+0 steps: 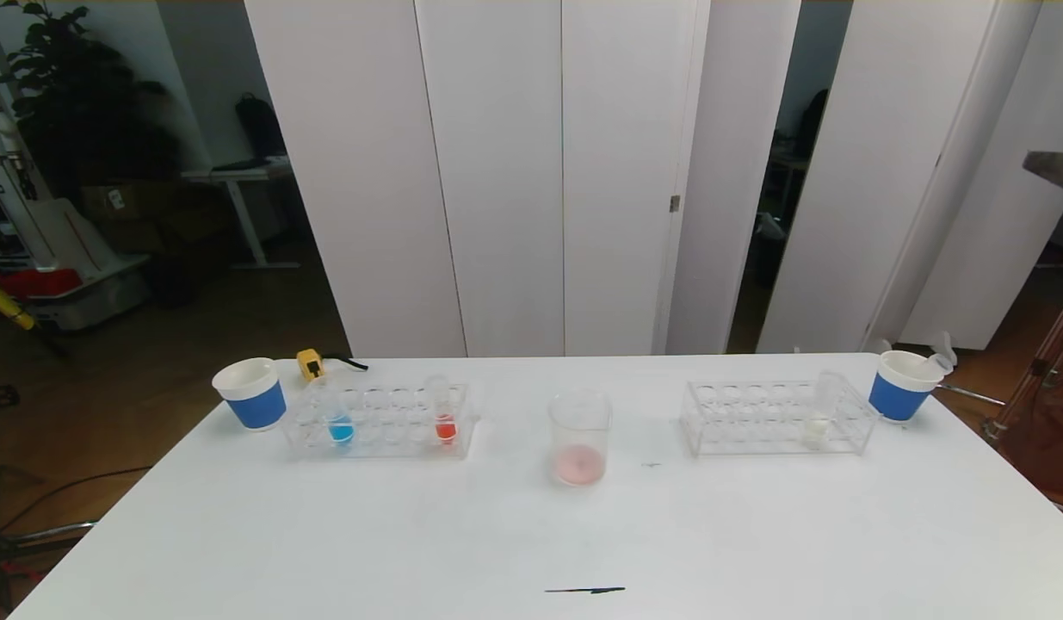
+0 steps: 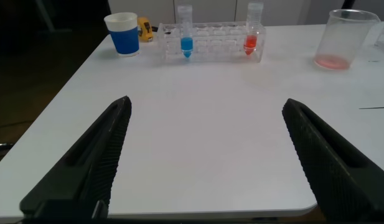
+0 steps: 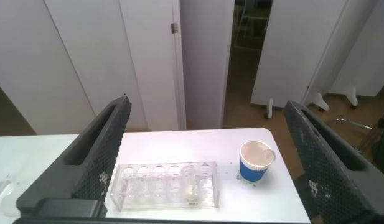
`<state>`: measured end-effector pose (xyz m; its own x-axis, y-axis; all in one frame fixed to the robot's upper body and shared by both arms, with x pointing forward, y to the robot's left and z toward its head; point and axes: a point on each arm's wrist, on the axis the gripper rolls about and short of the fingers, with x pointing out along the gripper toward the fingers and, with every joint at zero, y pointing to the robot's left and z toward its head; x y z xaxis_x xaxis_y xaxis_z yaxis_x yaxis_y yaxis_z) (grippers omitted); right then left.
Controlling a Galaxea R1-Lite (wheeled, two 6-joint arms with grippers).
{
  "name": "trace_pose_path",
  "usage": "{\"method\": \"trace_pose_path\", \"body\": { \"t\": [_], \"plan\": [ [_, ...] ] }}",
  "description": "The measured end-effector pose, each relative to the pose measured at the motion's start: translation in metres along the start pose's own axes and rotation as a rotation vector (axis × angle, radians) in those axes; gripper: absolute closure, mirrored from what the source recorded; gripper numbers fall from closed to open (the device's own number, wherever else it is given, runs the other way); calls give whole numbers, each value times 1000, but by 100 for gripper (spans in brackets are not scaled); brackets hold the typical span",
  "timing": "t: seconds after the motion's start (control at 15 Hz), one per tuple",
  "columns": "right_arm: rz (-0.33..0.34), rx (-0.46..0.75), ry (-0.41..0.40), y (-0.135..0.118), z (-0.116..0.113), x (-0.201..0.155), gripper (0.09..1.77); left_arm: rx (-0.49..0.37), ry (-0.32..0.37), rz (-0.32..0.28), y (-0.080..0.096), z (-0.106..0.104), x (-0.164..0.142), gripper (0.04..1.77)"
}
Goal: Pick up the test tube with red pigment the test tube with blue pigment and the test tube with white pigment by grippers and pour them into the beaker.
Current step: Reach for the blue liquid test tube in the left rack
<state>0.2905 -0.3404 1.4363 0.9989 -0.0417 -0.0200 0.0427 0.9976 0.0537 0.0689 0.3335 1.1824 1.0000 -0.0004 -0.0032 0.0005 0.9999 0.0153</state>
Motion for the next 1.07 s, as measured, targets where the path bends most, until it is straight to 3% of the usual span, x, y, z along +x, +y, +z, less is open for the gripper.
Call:
{"method": "trace_pose_path", "body": {
  "t": [0.27,0.53,0.8,1.07],
  "plan": [
    [70,0,-57,3,-10,-102,11,0,0,0,0,0,0,8],
    [66,0,-36,-6,-61,-174,11,0,0,0,0,0,0,8],
    [66,4,58,-11,-137,-201,11,0,0,0,0,0,0,8],
    [68,7,74,-13,-187,-214,11,0,0,0,0,0,0,8]
  ]
}}
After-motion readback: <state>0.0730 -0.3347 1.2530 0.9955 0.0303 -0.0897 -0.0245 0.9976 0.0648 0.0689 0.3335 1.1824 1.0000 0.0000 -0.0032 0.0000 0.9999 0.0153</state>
